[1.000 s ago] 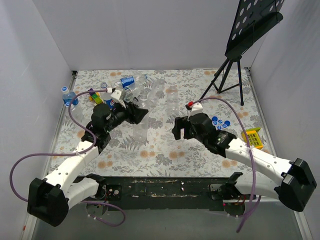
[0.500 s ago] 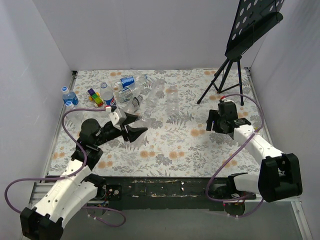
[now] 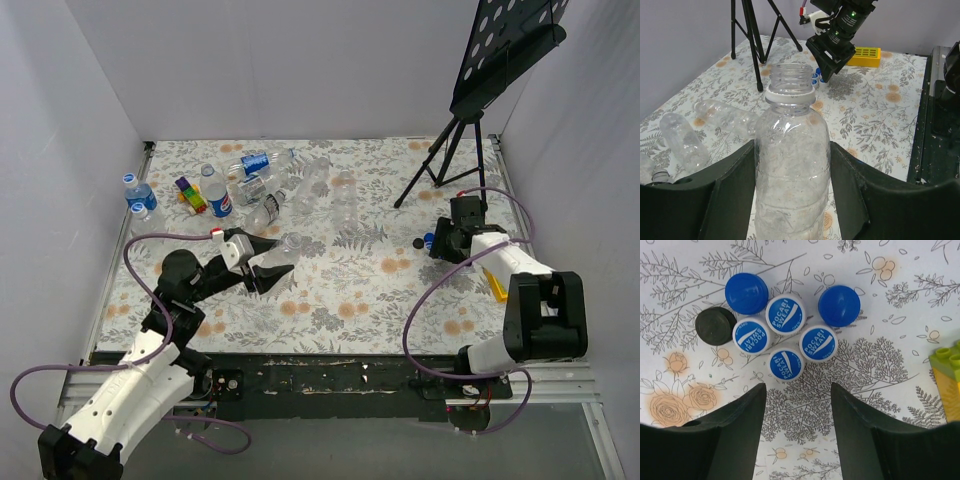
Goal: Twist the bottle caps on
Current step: Move the bottle cap to the center of the board.
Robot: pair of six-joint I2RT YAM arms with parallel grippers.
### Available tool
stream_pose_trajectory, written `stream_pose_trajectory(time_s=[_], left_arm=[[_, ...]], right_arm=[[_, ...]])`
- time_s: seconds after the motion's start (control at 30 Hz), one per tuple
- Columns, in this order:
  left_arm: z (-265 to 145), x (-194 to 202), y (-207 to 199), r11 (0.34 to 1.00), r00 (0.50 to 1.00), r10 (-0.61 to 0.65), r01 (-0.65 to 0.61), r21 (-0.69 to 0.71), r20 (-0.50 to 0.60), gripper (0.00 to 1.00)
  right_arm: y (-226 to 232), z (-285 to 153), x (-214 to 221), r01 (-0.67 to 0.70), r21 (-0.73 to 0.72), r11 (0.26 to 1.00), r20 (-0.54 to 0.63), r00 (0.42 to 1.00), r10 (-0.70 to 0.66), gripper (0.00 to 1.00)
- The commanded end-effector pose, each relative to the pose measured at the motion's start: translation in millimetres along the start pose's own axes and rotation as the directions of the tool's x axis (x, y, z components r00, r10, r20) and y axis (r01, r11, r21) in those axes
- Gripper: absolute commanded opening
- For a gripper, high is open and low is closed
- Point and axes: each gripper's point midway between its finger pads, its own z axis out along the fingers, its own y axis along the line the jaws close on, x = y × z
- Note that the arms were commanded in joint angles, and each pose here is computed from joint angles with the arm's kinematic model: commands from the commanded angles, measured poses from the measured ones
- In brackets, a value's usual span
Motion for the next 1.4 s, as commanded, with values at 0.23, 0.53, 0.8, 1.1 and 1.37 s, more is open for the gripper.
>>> stream_pose_trajectory(time_s=[0.23,0.53,0.8,1.1,1.37], left_arm=[[0.7,-4.5,-2.1,1.0,1.0,0.026,-0.026,0.013,0.014,0.22],[1.2,-0.7,-0.8,0.999,0.999,0.033,-0.033,0.011,0.005,0.22],[2.7,3.7,-1.4,0.999,1.0,0.029,-0.028,0.022,-0.006,0.22],[3.4,6.3,-2.2,0.999,1.0,0.026,-0.026,0.03,-0.012,0.22],[4.2,8.9,-4.3,0.999,1.0,0.02,-0.019,0.044,-0.018,0.22]], right_arm=[[10.8,14.0,-27.3,0.018,-0.019,1.0,0.018,1.0,-0.018,0.51],[12.3,25.6,-20.8,0.03,-0.021,0.999,-0.027,0.999,-0.03,0.46],[13.0,25.7,-7.5,0.057,-0.046,0.997,-0.051,0.997,-0.06,0.31],[38.5,10.9,20.5,0.108,-0.163,0.981,-0.116,0.985,-0.128,0.24],[75.7,-18.6,65.7,0.209,-0.286,0.935,-0.168,0.95,-0.263,0.3]])
